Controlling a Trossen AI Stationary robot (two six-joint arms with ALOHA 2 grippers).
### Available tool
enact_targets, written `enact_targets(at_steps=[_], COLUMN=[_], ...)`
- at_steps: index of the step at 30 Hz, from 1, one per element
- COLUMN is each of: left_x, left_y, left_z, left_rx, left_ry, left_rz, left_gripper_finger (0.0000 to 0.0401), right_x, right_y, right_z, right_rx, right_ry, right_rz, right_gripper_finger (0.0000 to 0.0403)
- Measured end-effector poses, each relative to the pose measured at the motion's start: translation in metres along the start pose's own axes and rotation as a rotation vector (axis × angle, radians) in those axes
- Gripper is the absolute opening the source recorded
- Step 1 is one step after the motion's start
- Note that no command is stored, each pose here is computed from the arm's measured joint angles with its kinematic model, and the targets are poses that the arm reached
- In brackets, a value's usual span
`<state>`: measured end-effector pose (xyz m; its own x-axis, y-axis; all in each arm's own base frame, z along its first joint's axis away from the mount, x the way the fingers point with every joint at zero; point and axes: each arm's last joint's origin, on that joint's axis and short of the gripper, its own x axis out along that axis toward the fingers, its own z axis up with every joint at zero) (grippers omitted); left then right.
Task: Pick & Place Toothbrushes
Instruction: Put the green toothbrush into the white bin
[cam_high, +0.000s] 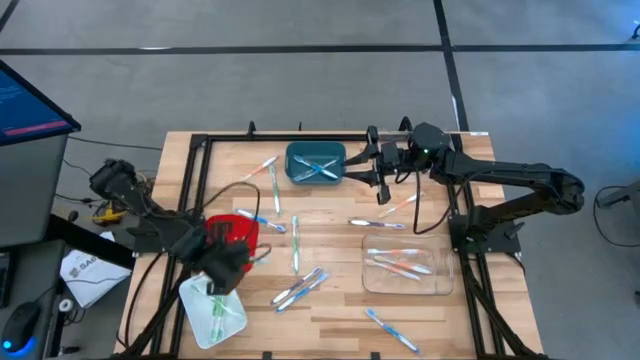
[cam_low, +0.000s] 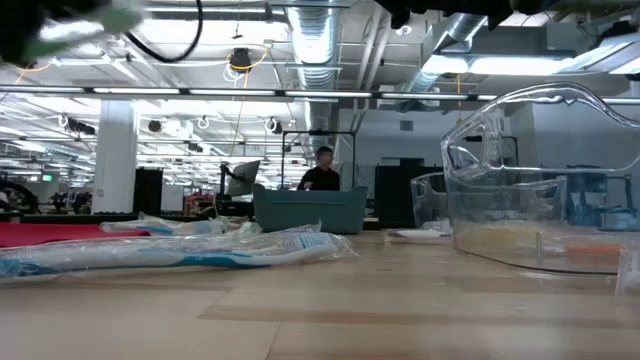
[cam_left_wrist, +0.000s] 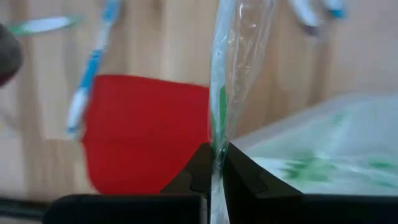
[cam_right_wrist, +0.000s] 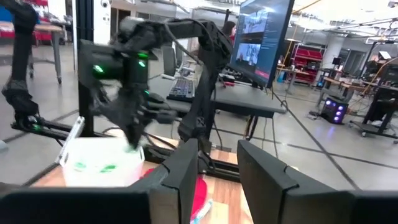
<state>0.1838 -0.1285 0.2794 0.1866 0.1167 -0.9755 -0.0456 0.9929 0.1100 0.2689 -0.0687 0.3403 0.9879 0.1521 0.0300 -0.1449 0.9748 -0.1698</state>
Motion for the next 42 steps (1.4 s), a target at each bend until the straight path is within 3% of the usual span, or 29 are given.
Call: enact_targets(at_steps=[6,10,21,35,42], left_x=[-0.01,-0.015,0.018,0.022,0.024], left_y=[-0.034,-0.048,-0.081,-0.091,-0.099], left_z=[-0.026,-0.042,-0.044,-0.041,-0.059], left_rx=[0.121,0.12,0.188,0.205,0.282], left_ry=[0.034,0.031,0.158,0.09,0.118], left_rz=[-0.095,-0.115,-0.034,-0.086,-0.092], left_gripper_finger=[0.0009,0.0008,0.0007,0.0008,0.0008], right_x=[-0.002,-0.004,-0.007,-0.008,-0.008], right_y=[-0.004,-0.008,-0.017,-0.017,-0.018], right_z=[0.0,0.001,0.003,0.001,0.001], right_rx=[-0.031,-0.04,-0.054,-0.058,-0.061], right_ry=[0.0,-0.014,-0.036,-0.022,-0.028], right_rz=[-0.016,-0.037,-0.074,-0.076,-0.078], right_gripper_finger=[0.0108,0.0108,0.0108,0.0108,0.0108])
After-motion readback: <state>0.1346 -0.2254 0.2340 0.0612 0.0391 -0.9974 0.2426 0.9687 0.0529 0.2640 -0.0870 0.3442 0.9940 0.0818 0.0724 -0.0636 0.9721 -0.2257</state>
